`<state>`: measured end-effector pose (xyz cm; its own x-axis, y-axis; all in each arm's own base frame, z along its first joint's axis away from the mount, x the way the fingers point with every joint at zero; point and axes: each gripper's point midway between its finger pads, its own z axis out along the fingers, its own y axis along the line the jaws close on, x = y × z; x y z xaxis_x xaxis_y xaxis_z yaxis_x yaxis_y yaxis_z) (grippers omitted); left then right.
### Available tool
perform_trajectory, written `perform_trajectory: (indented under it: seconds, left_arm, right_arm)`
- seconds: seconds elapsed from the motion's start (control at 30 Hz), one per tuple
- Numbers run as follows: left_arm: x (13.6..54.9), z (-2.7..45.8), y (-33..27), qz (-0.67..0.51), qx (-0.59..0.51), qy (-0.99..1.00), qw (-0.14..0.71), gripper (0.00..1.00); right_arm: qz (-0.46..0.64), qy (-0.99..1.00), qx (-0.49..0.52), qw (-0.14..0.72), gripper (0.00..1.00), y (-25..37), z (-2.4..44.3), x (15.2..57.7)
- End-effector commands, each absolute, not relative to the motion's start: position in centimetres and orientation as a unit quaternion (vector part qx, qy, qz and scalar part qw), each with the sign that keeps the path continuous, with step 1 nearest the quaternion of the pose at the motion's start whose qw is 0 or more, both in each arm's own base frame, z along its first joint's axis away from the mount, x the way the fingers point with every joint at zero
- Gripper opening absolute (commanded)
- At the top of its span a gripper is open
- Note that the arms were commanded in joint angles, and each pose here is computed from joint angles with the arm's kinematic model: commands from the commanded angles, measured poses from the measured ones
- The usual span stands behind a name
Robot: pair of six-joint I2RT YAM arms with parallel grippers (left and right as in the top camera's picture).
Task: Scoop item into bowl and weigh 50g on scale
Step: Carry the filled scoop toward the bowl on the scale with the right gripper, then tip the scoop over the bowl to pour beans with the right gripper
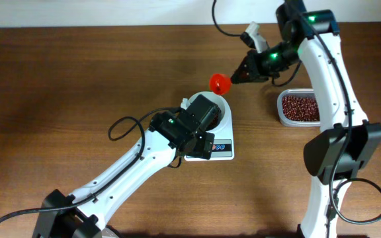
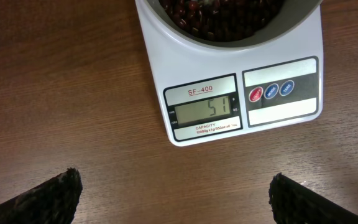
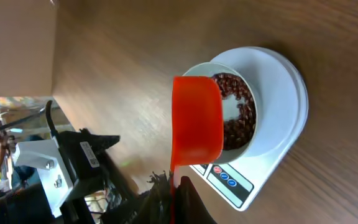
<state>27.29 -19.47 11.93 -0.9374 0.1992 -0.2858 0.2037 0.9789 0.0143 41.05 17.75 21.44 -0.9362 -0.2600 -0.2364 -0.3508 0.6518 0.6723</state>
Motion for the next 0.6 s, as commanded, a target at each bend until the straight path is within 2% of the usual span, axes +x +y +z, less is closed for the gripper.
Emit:
perform_trajectory:
  seconds: [0.0, 0.23, 0.57]
  left_arm:
    - [27.3, 11.9, -19.3, -0.004, 0.101, 0.984, 0.147, 0.99]
    - [27.3, 11.9, -19.3, -0.004, 0.101, 0.984, 0.147, 0.99]
    - [27.3, 11.9, -19.3, -0.004, 0.100, 0.984, 0.147, 0.99]
  right_arm:
    - [0.388, 0.899, -0.190, 0.071, 0.04, 18.7, 22.7, 40.5]
    - [0.281, 0.928, -0.244, 0.036, 0.04, 20.5, 20.0, 38.4]
    - [0.278, 0.920, -0.275, 0.030, 0.04, 23.0, 18.4, 37.7]
